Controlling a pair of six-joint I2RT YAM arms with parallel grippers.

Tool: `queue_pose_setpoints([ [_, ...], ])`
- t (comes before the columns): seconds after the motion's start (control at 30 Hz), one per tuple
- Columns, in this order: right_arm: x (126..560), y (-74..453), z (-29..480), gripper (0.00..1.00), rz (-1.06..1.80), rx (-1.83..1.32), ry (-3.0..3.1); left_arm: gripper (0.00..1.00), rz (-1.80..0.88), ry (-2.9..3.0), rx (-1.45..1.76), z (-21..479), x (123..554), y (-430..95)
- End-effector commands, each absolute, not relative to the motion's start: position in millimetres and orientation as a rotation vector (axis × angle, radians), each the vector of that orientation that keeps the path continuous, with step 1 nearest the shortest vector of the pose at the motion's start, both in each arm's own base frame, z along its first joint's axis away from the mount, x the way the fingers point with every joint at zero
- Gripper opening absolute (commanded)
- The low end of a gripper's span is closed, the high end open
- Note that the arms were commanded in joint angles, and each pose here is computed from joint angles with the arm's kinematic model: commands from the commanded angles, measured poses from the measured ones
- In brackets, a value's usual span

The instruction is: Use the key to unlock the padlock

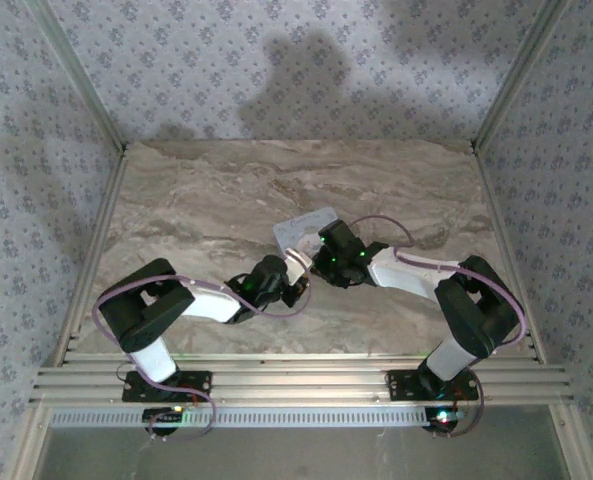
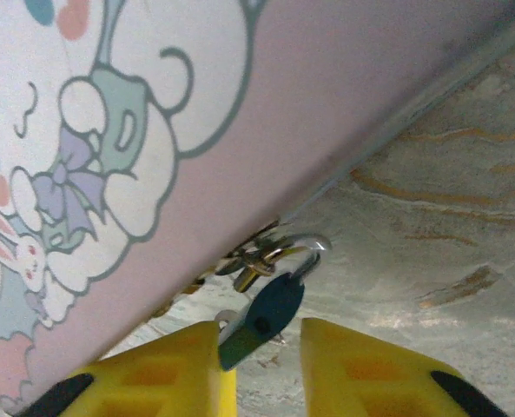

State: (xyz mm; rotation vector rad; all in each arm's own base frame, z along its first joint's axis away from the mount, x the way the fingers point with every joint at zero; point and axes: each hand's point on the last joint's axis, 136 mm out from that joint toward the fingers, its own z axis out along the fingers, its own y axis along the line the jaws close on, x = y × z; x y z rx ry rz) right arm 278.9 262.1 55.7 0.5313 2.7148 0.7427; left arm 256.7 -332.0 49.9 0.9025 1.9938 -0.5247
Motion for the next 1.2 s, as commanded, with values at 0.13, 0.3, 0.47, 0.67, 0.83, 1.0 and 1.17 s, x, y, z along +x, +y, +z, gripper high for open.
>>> queue_pose_setpoints([
  [0.13, 281.6, 270.4, 66.0, 0.44, 0.797, 0.541, 2.693, 0.0, -0.511, 1.925, 1.041, 57.3, 239.7, -344.5],
  [0.3, 284.3, 271.7, 67.7, 0.44, 0.798, 0.542, 2.685, 0.0, -0.519, 1.916, 1.039, 60.4, 236.8, -347.8],
  [0.47, 286.6, 273.7, 75.3, 0.51, 0.812, 0.538, 2.661, 0.0, -0.526, 1.923, 1.033, 59.0, 236.2, -350.3],
  [0.67, 286.3, 269.6, 83.6, 0.52, 0.8, 0.536, 2.636, 0.0, -0.531, 1.926, 1.018, 59.7, 237.1, -350.6],
  [0.83, 285.4, 268.7, 87.4, 0.56, 0.811, 0.542, 2.613, 0.0, -0.553, 1.924, 1.008, 61.1, 235.5, -351.8],
  [1.0, 285.4, 264.4, 87.3, 0.58, 0.806, 0.559, 2.596, 0.0, -0.586, 1.92, 0.989, 62.9, 233.9, -353.2],
  [1.17, 286.3, 265.9, 78.4, 0.58, 0.823, 0.584, 2.609, 0.0, -0.594, 1.918, 0.982, 63.0, 233.7, -353.3],
])
